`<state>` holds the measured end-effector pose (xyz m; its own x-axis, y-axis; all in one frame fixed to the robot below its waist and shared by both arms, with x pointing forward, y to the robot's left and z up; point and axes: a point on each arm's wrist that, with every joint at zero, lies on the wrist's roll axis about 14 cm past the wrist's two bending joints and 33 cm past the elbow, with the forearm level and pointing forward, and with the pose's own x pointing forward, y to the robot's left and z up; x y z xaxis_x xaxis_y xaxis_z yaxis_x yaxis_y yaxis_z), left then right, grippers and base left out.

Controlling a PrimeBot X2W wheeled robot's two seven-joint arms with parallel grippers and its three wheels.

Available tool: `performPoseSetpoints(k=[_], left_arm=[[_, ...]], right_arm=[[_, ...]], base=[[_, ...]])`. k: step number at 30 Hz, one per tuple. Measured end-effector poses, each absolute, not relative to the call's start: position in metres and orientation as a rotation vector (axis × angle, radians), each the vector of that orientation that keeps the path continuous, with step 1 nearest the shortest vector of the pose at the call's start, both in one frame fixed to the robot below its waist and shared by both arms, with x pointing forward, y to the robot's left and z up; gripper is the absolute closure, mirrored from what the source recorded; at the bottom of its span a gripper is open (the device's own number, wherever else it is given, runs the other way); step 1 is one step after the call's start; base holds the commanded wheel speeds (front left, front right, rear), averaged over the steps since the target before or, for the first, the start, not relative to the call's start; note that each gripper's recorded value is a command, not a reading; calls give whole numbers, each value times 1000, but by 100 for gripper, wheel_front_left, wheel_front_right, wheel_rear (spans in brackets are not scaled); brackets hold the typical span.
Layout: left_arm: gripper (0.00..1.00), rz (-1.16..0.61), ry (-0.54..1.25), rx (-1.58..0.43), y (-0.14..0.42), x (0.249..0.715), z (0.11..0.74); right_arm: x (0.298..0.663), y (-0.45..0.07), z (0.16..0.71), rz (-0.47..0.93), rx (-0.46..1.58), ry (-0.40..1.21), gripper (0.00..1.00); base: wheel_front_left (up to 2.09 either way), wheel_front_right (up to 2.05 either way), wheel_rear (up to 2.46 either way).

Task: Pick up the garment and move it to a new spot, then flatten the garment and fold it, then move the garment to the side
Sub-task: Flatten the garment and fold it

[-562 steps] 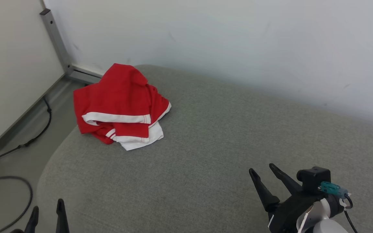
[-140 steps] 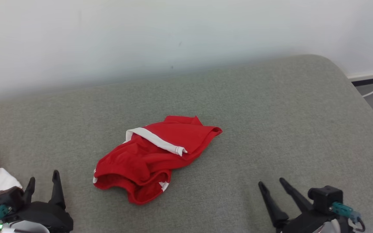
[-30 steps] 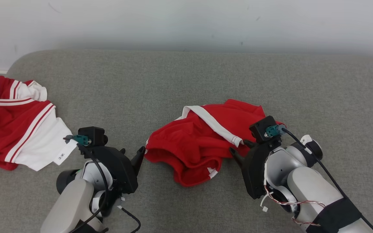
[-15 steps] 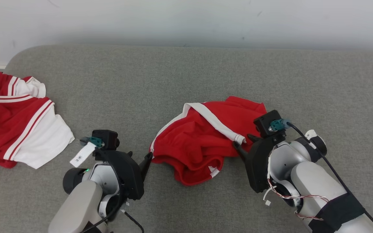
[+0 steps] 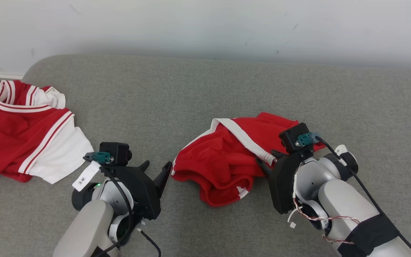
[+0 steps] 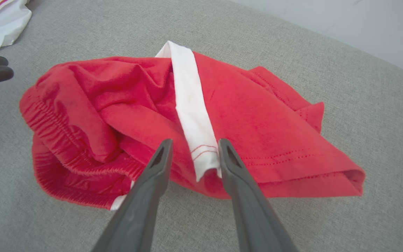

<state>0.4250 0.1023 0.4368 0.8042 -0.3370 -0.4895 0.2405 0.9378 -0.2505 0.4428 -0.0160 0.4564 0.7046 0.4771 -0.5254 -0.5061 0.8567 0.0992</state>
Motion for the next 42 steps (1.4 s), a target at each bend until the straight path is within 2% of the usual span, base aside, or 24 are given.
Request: performPoseSetpoints(k=[7, 13, 16, 18, 24, 28, 31, 32, 34, 35, 36, 42], left_arm=[[0, -361, 632, -182, 86, 408, 415], [0, -364, 641, -195, 81, 410, 412], [0, -358, 634, -198, 83, 414, 413], [0, -358, 631, -196, 83, 417, 415], [0, -346, 640, -197, 84, 419, 411], [4, -344, 637, -198, 84, 421, 410], [9, -344, 635, -199, 83, 423, 410], [16, -342, 634, -200, 83, 423, 409], [55, -340, 632, -200, 84, 424, 409], [69, -339, 624, -202, 84, 425, 410], [100, -339, 620, -201, 84, 426, 411], [100, -336, 581, -203, 84, 433, 419]], right_arm=[[440, -17, 454, 547, -51, 575, 36], [441, -22, 451, 534, -49, 583, 37], [441, -23, 450, 532, -48, 585, 42], [441, -23, 450, 532, -47, 586, 51], [442, -25, 447, 529, -45, 593, 55], [442, -25, 445, 529, -44, 598, 56], [442, -25, 443, 529, -44, 601, 62], [442, -25, 443, 529, -44, 602, 75], [442, -26, 442, 528, -43, 603, 95], [442, -26, 442, 528, -44, 604, 100], [442, -26, 442, 527, -44, 603, 100], [443, -28, 444, 524, -44, 595, 100]], base=[[0, 0, 0], [0, 0, 0], [0, 0, 0], [0, 0, 0], [0, 0, 0], [0, 0, 0], [0, 0, 0], [0, 0, 0], [0, 0, 0], [0, 0, 0], [0, 0, 0], [0, 0, 0]])
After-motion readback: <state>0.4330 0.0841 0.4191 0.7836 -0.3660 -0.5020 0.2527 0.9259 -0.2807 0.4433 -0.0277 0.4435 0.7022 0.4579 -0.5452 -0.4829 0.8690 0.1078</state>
